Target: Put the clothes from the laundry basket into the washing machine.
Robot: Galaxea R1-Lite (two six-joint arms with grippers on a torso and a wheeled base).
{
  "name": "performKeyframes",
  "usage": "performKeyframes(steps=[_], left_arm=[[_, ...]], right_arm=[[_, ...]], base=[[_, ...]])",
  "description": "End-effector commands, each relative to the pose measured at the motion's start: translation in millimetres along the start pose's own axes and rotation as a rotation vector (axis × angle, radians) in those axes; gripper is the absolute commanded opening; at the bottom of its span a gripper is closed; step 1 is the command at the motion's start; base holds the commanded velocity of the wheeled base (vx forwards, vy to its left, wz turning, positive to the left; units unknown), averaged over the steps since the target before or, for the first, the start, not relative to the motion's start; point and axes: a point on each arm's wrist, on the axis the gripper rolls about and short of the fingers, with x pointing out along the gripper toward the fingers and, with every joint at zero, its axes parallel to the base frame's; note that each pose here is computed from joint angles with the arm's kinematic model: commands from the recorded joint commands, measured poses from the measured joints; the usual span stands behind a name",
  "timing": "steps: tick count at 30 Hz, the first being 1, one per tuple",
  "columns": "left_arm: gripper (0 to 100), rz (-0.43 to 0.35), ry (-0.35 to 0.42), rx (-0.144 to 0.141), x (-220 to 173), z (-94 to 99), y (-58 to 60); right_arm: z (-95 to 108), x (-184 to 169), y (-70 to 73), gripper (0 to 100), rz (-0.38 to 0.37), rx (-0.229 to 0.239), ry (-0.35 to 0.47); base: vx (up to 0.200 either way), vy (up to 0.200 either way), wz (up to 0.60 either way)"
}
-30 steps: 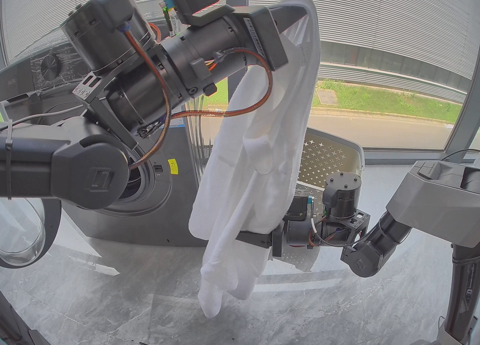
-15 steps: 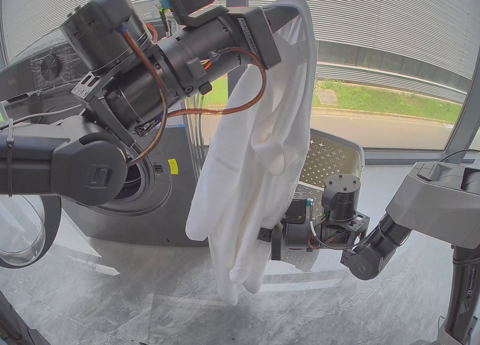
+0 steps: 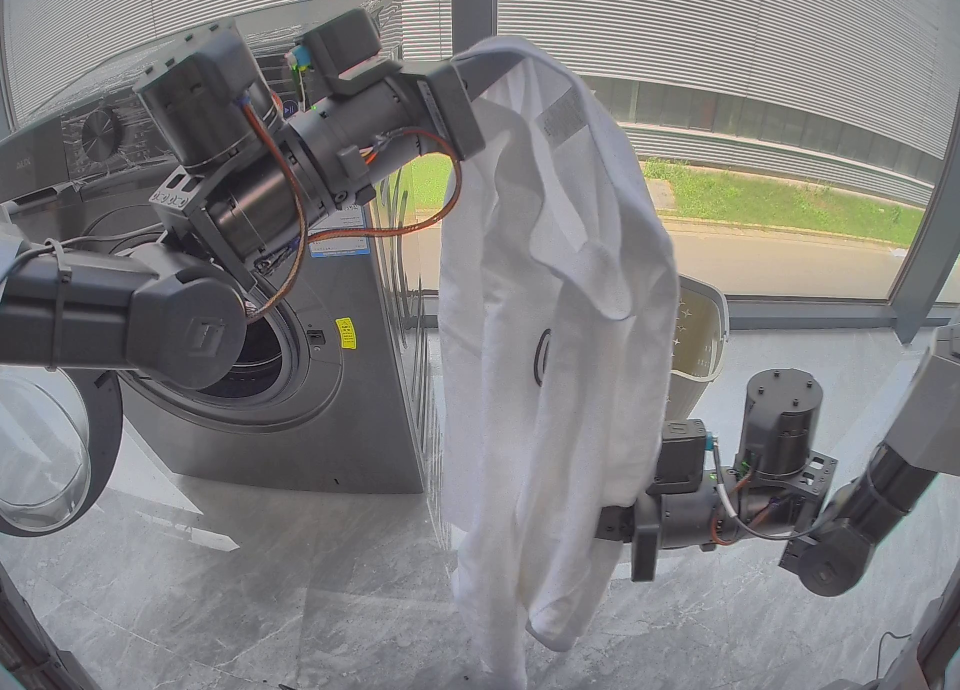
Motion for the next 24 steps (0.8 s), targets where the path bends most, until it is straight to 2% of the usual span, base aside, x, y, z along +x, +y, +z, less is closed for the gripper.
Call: performKeyframes(steps=[1, 2, 4, 7, 10, 11, 18, 24], left_arm=[[0, 0.085, 0.105, -0.018, -7.5, -47.3, 33.7], [0, 0.106, 0.120, -0.021, -8.4, -59.5, 42.4], [0, 0.148, 0.125, -0.020, -8.7, -72.4, 51.0], [0, 0.187, 0.122, -0.022, -8.2, -84.2, 54.9], [0, 0.191, 0.130, -0.024, -7.7, -90.8, 56.1], [100, 0.190, 0.132, -0.023, -7.7, -91.5, 56.2], [100, 0.184, 0.130, -0.029, -7.0, -92.8, 55.3], [100, 0.176, 0.100, -0.014, -7.3, -96.4, 57.3]], right_arm=[[15.5, -36.9, 42.4, 0, 0.037, -0.034, -0.051], [15.6, -43.3, 51.0, 0, 0.046, -0.023, -0.055], [13.8, -48.8, 59.1, 0, 0.057, -0.008, -0.054], [13.7, -50.6, 65.0, 0, 0.071, -0.009, -0.054], [15.2, -50.7, 65.8, 0, 0.074, -0.015, -0.059], [15.8, -50.0, 65.8, 0, 0.075, -0.017, -0.061], [14.7, -48.1, 67.3, 0, 0.083, -0.015, -0.054], [15.6, -47.9, 67.2, 0, 0.084, -0.017, -0.058]], base=[[0.000, 0.000, 0.00], [0.000, 0.000, 0.00], [0.000, 0.000, 0.00], [0.000, 0.000, 0.00], [0.000, 0.000, 0.00], [0.000, 0.000, 0.00], [0.000, 0.000, 0.00], [0.000, 0.000, 0.00]])
